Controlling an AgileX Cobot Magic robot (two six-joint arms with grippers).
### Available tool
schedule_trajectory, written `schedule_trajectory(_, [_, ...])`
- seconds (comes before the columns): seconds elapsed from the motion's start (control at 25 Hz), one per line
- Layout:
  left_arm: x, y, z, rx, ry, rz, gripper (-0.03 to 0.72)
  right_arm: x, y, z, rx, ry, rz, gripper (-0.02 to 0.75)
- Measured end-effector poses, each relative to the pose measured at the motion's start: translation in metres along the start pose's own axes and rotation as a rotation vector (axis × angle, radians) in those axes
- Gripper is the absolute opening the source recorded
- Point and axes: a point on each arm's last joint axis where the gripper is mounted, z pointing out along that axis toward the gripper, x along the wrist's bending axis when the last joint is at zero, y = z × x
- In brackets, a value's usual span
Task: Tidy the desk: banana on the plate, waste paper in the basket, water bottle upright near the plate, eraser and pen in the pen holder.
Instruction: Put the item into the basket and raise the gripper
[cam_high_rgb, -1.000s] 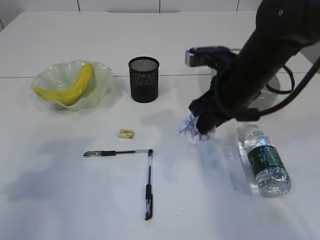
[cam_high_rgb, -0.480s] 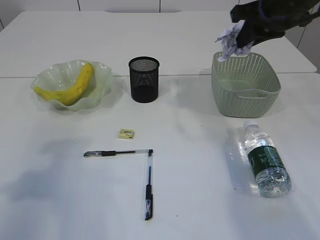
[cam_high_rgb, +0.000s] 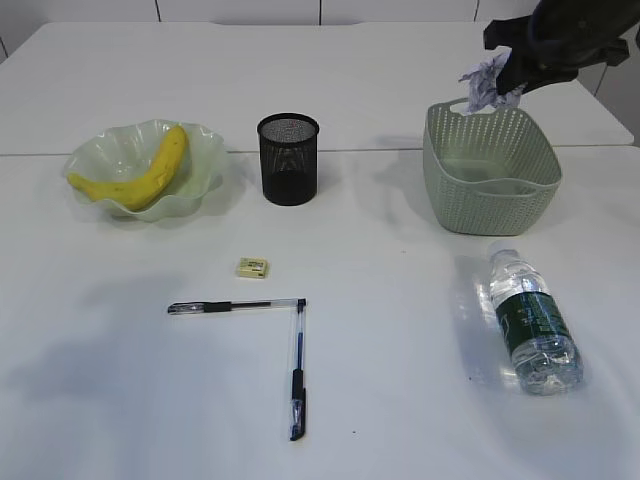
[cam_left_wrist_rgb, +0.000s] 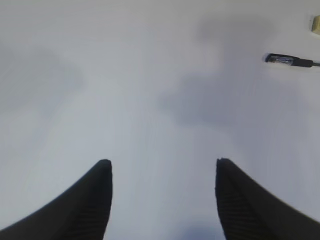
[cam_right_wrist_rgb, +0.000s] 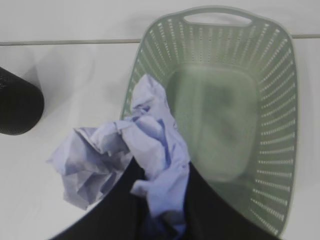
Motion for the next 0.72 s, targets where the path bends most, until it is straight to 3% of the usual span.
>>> schedule_trajectory(0.4, [-0.001, 0.0, 0.0, 0.0, -0.007, -0.005, 0.454, -0.014, -0.007, 0.059, 0.072, -0.047, -0.022, 0.104])
schedule_trajectory(0.72, [-0.001, -0.001, 0.0, 0.014, -0.015, -0.01, 0.454, -0.02, -0.015, 0.077, 0.106, -0.077, -0.02, 0.113])
